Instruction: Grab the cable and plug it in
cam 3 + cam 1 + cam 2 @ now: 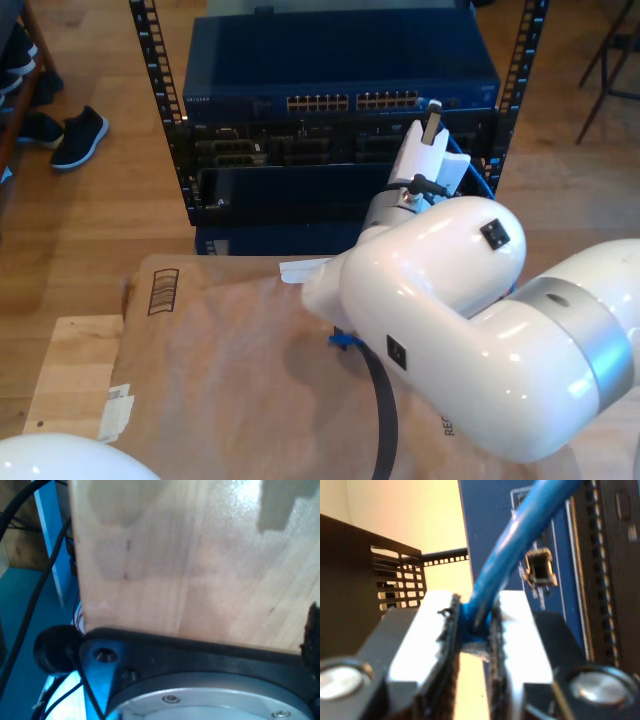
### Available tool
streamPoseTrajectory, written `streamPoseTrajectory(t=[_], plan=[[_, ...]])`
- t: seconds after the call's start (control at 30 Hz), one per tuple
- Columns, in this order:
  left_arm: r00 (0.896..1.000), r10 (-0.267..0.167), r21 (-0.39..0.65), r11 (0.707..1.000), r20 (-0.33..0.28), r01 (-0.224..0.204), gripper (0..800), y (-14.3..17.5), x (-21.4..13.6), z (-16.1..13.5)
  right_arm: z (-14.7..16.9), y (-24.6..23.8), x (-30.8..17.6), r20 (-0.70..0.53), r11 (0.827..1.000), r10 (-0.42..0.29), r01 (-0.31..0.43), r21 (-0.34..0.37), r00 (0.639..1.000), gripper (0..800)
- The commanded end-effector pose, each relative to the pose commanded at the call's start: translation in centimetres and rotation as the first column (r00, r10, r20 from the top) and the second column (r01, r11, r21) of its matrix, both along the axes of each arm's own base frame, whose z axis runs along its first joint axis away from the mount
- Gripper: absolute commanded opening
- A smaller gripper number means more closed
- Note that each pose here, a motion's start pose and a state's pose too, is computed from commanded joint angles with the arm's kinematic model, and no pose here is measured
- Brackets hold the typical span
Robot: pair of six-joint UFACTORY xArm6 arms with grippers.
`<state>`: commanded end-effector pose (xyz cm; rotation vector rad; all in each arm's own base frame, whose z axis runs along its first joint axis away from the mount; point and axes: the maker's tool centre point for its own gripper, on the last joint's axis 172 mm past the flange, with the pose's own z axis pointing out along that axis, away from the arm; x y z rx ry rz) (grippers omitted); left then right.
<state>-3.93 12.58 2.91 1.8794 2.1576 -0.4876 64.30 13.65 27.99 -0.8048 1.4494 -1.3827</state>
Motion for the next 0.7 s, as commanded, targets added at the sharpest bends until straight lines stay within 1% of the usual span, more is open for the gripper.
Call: streamPoseTrajectory(t=[0.4,0.7], plan=[[1.000,0.000,0.000,1.000,0.000,0.000,799,0.0,0.0,0.0,-0.3,0.2,0.4,0.021,0.999,-0.026,0.026,0.020,0.999,0],[1.000,0.000,0.000,1.000,0.000,0.000,799,0.0,0.0,0.0,-0.4,0.7,1.2,0.037,0.999,-0.026,0.025,0.031,0.999,0]])
